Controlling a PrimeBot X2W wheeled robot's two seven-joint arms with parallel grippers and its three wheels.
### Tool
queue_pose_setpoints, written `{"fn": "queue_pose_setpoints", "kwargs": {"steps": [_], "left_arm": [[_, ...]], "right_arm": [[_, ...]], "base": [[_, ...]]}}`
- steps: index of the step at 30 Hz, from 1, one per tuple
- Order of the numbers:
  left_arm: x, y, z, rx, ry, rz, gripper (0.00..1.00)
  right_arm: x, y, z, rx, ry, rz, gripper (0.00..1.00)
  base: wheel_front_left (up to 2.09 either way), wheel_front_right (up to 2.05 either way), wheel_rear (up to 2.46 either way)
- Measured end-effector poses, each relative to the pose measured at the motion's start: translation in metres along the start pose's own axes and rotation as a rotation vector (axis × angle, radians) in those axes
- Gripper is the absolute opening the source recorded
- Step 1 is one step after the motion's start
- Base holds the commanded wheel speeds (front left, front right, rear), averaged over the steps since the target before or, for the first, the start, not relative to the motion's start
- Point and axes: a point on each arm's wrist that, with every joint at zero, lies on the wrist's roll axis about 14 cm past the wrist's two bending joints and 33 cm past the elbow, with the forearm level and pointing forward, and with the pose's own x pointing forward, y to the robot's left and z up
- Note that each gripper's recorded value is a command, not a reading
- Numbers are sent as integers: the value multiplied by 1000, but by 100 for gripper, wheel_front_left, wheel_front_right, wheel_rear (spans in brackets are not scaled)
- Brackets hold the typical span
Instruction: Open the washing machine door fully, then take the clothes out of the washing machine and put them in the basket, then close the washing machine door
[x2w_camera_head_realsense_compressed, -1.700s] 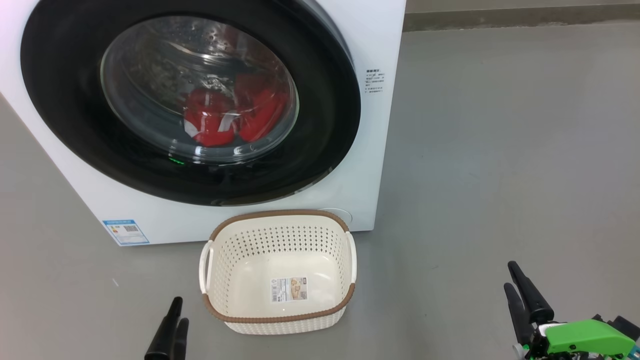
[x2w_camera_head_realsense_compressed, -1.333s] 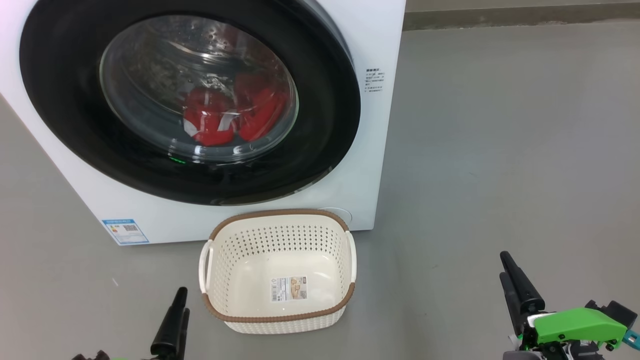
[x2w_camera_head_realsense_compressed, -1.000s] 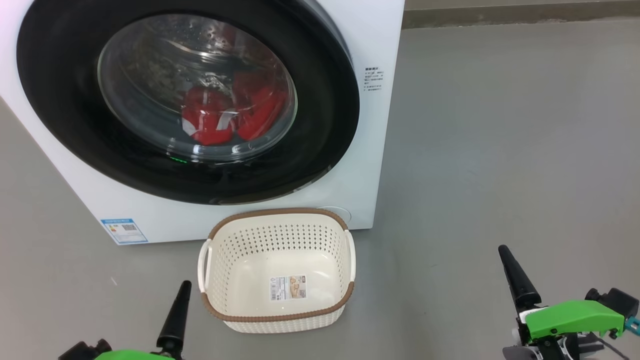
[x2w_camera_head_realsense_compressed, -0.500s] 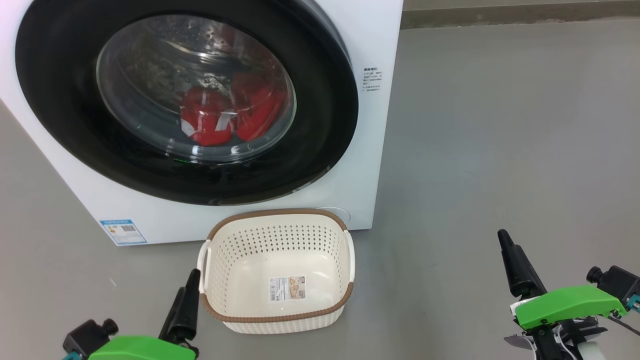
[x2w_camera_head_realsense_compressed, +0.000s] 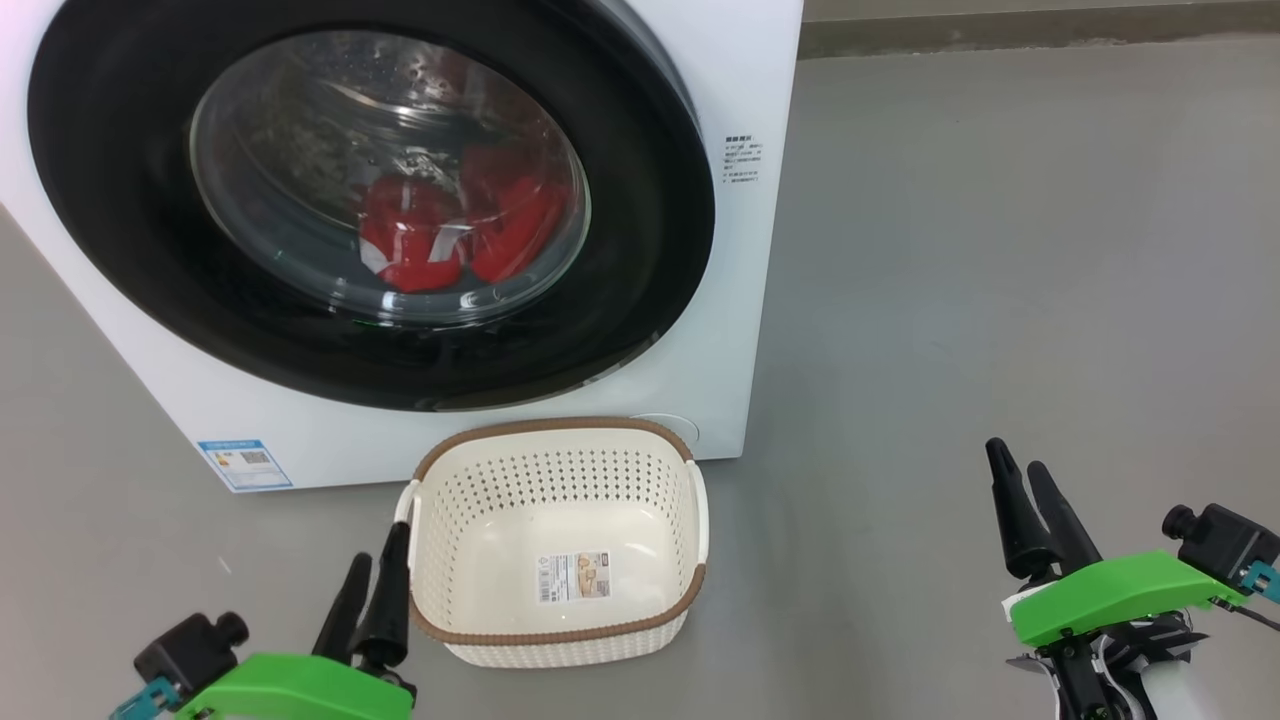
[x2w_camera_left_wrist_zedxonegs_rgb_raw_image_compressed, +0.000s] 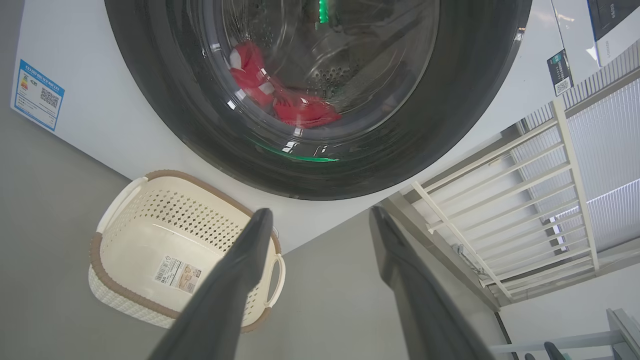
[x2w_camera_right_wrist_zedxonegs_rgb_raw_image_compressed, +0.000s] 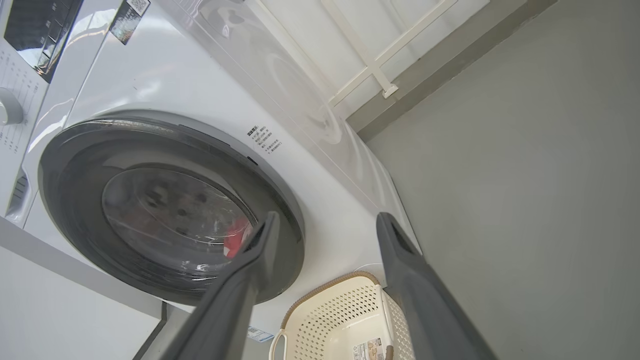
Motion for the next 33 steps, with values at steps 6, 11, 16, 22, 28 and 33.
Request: {"fn": "queue_pose_setpoints", "kwargs": {"steps": [6,11,16,22,28,33], "left_arm": [[4,-8,3,69,-15,-24,100],[5,-12,4,126,-27,-37,100],[5,-15,5,171,-34,-48,100],[8,-25,11,242,-61,-74,100],[8,-25,14,307,-81,-71,100],[11,-32,19,363,-106,-85,100]], "right_arm": [[6,9,3,-80,-11,29,100],[7,15,3,-136,-15,49,100],[10,23,4,-188,-23,73,100],[11,28,6,-256,-36,91,100],[13,33,8,-327,-47,112,100],[17,42,9,-387,-60,139,100]], "base": [[0,0,0],[0,0,0],[0,0,0],[0,0,0],[0,0,0],[0,0,0]]}}
